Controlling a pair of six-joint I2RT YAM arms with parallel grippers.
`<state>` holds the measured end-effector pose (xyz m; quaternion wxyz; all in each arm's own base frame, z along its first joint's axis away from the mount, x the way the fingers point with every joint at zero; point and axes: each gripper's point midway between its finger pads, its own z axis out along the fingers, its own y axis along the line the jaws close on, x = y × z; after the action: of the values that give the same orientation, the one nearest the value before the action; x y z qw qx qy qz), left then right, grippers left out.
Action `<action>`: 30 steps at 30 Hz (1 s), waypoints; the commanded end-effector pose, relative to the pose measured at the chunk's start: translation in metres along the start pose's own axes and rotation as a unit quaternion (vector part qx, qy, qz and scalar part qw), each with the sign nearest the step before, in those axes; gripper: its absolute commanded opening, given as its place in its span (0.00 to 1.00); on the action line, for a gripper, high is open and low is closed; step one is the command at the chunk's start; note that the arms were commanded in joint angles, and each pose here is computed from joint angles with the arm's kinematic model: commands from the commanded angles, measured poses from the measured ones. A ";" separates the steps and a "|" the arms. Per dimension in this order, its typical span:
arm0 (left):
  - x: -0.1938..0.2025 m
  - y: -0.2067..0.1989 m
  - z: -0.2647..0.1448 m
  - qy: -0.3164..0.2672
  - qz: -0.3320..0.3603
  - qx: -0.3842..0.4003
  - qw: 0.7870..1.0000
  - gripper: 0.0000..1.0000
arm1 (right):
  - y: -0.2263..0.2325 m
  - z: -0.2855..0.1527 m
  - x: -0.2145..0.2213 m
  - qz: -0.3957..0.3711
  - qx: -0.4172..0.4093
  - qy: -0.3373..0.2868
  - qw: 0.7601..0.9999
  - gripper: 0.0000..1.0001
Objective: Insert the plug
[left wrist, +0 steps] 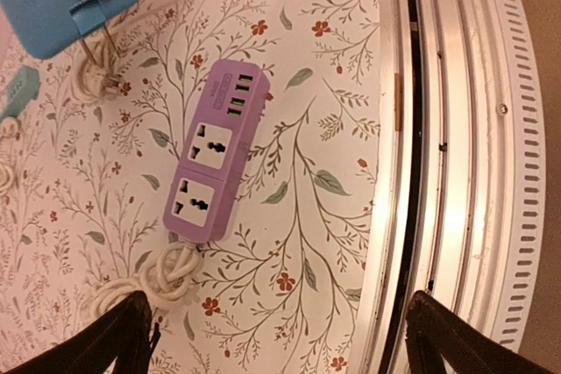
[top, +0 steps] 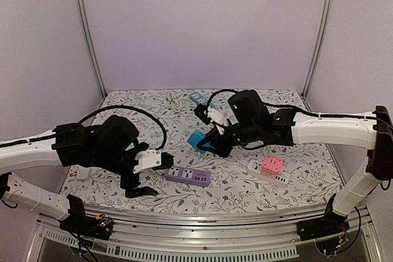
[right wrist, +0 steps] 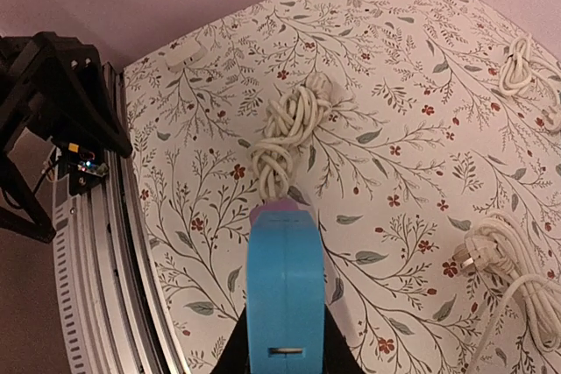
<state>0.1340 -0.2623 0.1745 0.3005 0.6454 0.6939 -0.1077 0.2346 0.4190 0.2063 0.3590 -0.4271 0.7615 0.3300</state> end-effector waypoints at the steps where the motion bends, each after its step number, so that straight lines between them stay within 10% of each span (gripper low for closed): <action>1: 0.010 -0.005 0.049 -0.015 -0.029 0.075 0.997 0.99 | -0.009 -0.016 0.029 -0.045 -0.006 0.054 0.997 0.00; 17: 0.050 0.073 0.155 0.047 -0.045 0.082 0.995 0.96 | -0.034 -0.044 0.038 -0.047 0.021 0.070 0.996 0.00; 30: 0.071 0.030 0.181 0.149 -0.007 0.135 0.979 0.71 | -0.035 -0.057 0.051 -0.056 0.028 0.076 0.995 0.00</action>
<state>0.2244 -0.3014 0.0081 0.1416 0.6746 0.7143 -0.1208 0.2374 0.3481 0.1821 0.3234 -0.4814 0.7732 0.2567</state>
